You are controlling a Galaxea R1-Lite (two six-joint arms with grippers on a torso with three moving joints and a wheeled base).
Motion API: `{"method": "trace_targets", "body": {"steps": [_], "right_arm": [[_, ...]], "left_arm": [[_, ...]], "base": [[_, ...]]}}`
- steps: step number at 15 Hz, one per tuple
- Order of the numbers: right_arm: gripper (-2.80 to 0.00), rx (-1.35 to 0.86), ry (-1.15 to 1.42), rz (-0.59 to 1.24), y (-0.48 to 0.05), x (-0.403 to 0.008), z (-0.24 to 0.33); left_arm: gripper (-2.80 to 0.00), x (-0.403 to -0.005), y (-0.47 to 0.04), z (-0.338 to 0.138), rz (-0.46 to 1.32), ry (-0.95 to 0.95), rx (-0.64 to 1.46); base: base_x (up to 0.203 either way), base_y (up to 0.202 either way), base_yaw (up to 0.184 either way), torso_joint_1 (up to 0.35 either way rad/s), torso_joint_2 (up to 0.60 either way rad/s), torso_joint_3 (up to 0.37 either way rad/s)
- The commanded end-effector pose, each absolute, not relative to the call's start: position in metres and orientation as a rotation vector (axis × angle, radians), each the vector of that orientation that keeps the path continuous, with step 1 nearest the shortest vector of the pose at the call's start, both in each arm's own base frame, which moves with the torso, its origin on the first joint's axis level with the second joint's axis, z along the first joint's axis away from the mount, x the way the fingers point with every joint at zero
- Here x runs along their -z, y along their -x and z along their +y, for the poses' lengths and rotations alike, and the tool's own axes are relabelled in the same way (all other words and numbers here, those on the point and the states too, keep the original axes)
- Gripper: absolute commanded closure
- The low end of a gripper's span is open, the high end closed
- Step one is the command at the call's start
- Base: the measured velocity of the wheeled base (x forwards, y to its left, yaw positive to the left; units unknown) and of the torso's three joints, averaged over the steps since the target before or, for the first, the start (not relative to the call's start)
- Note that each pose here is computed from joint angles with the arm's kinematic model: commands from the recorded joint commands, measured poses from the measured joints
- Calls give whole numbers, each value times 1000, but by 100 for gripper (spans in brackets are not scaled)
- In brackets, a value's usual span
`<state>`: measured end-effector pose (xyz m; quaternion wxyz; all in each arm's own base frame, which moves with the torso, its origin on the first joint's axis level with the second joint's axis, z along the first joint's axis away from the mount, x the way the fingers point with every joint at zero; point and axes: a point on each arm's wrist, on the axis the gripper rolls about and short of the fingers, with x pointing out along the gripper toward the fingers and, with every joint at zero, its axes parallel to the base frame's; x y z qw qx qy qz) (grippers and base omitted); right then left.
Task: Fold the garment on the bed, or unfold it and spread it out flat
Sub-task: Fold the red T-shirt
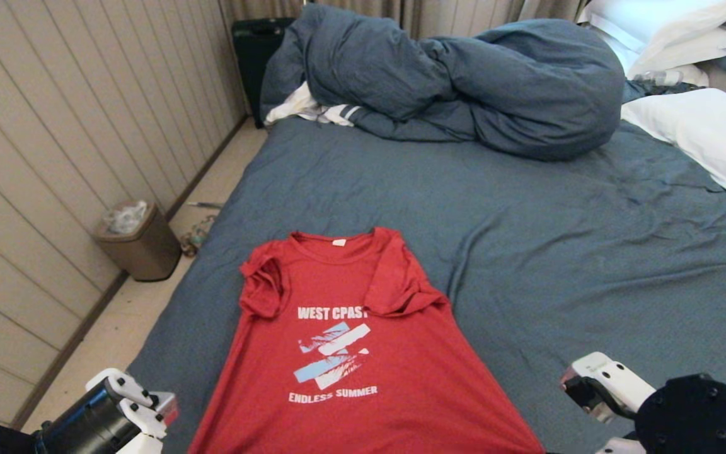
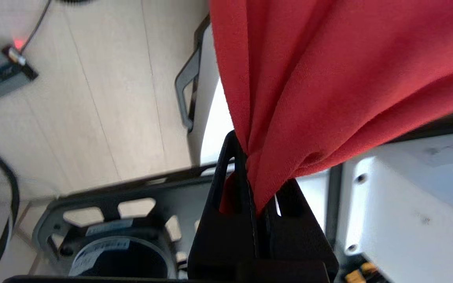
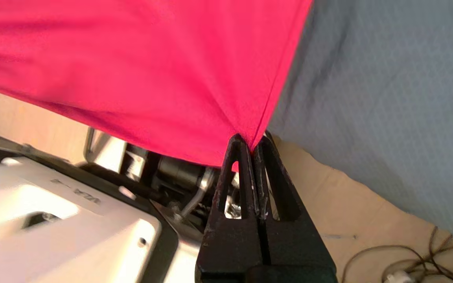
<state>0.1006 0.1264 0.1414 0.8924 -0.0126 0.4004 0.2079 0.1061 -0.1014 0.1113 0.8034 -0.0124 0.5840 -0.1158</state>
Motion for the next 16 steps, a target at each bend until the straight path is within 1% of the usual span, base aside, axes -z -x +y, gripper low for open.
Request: {"method": "trace_targets", "body": {"steps": [1,4,8,10,12,16], "right_arm": [[0,-434,10,811,-105,-148,131],[0,-428,-44,729,-122,-175,143],[0,-298,-97,608,-182,-211,146],[0,-237,-93,602,-212,-213,147],[0,-209,-84,629,-234,-203,153],[0,-163,-94,648,-274,-193,164]], "left_arm": [[0,-120,-111,-105,1213,51,255],[0,-157,-148,-103,1069,114,231],[0,-204,-199,-98,940,131,188],[0,-206,-225,-99,942,112,169],[0,-199,-251,-102,964,104,146],[0,-188,-307,-105,965,145,128]], "base": [[0,0,0,0,0,0],[0,0,0,0,0,0],[0,0,0,0,0,0],[0,0,0,0,0,0],[0,0,0,0,0,0],[0,0,0,0,0,0]]}}
